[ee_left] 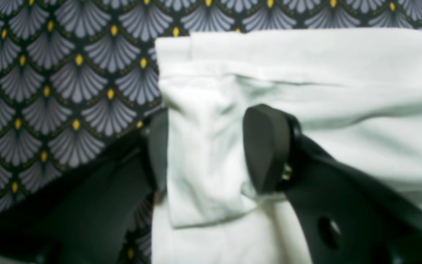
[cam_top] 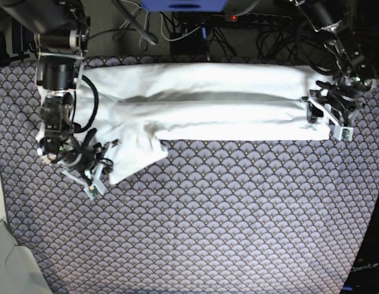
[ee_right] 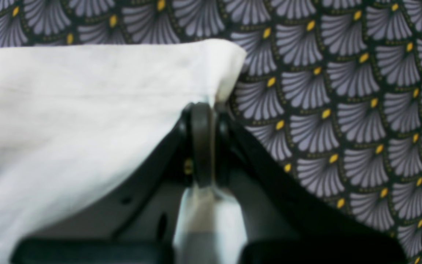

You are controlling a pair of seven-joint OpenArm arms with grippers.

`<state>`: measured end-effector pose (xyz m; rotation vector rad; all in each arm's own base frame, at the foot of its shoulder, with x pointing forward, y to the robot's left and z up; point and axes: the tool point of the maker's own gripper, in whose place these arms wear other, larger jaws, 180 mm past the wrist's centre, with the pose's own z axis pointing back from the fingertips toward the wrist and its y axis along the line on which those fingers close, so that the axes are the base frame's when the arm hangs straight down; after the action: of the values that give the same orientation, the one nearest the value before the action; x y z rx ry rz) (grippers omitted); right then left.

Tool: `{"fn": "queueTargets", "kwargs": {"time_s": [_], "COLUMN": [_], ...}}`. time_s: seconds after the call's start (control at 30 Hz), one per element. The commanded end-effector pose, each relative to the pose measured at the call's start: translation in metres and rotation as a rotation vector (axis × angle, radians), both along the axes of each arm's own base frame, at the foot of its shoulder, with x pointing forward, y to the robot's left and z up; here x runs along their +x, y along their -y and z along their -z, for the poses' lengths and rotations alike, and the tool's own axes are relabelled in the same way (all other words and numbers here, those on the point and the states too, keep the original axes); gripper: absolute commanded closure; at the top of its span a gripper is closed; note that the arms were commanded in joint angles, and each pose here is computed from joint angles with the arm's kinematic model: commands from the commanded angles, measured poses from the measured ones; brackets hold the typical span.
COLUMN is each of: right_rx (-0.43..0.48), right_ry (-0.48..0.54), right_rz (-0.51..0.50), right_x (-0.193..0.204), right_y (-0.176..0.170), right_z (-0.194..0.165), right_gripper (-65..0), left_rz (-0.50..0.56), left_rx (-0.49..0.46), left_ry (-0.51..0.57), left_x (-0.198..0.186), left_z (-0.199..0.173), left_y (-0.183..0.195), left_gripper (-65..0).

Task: Fold the T-shirt properly
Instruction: 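Grasp the hanging sleeve with the right gripper and tuck it onto the shirt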

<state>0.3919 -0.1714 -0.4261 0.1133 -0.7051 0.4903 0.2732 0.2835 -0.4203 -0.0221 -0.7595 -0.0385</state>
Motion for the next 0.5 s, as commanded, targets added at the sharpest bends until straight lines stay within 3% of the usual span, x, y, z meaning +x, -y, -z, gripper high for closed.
{"fn": "queueTargets", "kwargs": {"time_s": [0.0, 0.3, 0.47], "right_rx": [-0.057, -0.144, -0.193], "right_ry": [0.008, 0.169, 0.192], "right_rz": [0.016, -0.017, -0.031], "right_x": [0.005, -0.009, -0.030], "right_y": [0.017, 0.020, 0.019], "right_z": [-0.008, -0.055, -0.067], "right_gripper": [-1.5, -1.5, -1.5], "left_rz": [-0.002, -0.002, -0.002], "left_rx": [0.014, 0.011, 0.011], "left_ry": [0.031, 0.027, 0.028], "left_x": [0.006, 0.005, 0.006], "left_z": [-0.009, -0.007, -0.008], "left_y": [-0.004, -0.004, -0.004], "left_gripper": [-33.7, -33.7, -33.7]}}
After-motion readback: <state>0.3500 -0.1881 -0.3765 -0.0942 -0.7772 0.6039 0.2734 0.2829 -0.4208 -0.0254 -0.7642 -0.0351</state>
